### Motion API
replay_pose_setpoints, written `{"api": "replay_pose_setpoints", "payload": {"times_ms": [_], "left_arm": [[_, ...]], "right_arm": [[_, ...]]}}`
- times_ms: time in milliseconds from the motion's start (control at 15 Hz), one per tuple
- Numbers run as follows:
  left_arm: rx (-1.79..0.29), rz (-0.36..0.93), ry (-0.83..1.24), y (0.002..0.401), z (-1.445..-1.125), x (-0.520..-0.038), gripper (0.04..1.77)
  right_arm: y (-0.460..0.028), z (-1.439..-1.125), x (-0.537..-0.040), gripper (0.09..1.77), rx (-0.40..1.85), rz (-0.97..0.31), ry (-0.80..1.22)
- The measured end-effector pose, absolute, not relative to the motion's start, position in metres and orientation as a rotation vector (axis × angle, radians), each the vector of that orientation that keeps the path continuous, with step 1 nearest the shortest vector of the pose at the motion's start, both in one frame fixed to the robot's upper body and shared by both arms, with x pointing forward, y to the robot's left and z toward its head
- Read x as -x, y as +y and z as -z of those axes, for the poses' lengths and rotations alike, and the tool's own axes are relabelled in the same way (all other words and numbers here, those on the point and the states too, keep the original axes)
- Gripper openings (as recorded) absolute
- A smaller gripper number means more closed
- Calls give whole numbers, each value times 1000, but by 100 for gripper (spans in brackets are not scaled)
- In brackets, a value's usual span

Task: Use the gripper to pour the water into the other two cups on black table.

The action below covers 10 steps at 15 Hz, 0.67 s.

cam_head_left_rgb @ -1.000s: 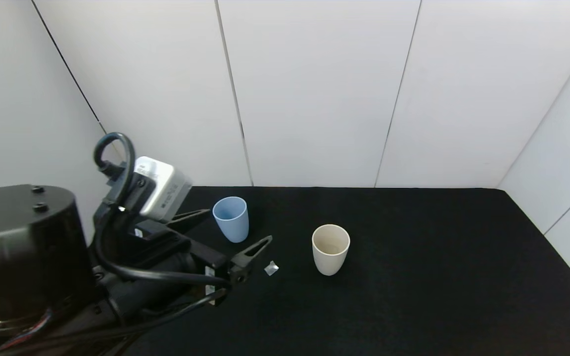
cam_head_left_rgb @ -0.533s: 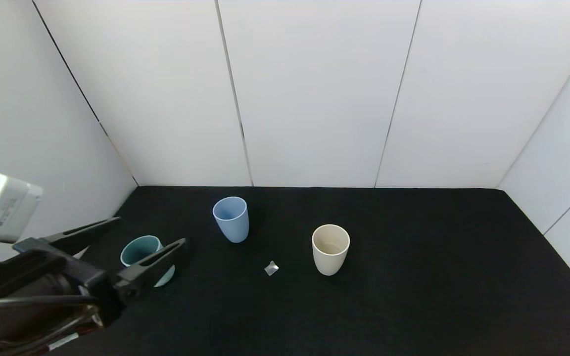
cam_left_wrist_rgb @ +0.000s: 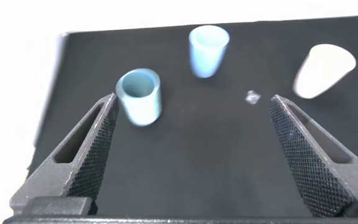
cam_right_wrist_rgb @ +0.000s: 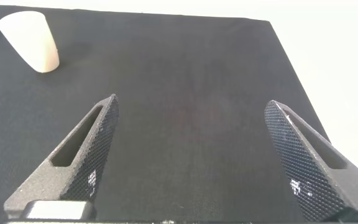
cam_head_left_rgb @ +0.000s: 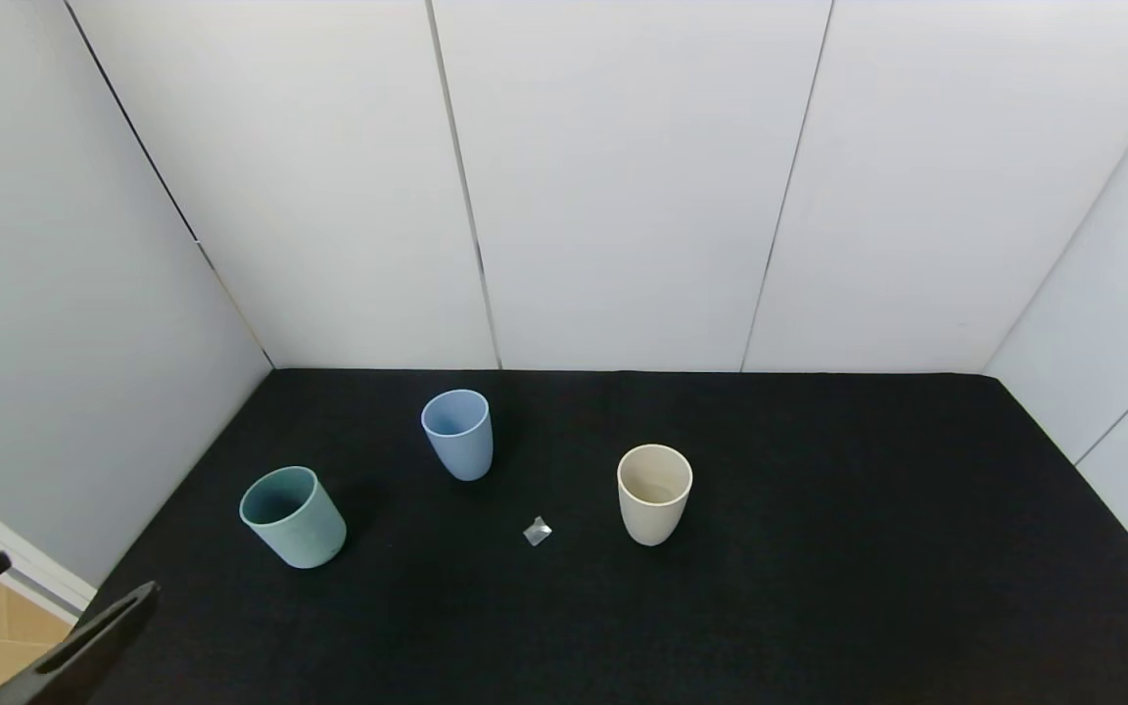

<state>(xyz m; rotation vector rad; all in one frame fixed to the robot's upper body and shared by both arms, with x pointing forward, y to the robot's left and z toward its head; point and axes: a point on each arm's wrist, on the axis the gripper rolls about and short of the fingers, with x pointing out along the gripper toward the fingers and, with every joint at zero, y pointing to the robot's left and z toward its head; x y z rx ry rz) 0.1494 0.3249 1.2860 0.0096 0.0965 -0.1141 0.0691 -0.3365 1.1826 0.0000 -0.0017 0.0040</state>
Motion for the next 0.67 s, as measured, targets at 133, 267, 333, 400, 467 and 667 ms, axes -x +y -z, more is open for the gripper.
{"api": "replay_pose_setpoints", "payload": {"times_ms": [133, 267, 333, 400, 467, 667], "left_arm": [[-6, 72, 76, 330, -1274, -130, 172], [-5, 40, 68, 333, -1260, -112, 172], [-4, 27, 69, 334, -1251, -104, 172], [-5, 14, 73, 334, -1241, -97, 172], [-4, 9, 63, 334, -1234, -91, 172], [-30, -2, 40, 333, -1213, -81, 172]], "right_arm": [[-337, -1183, -69, 171, 0, -4, -2], [-337, -1183, -69, 171, 0, -4, -2], [-337, -1183, -69, 171, 0, -4, -1], [-337, -1183, -69, 171, 0, -4, -2], [-337, -1183, -69, 171, 0, -4, -2], [-337, -1183, -69, 171, 0, -4, -2]]}}
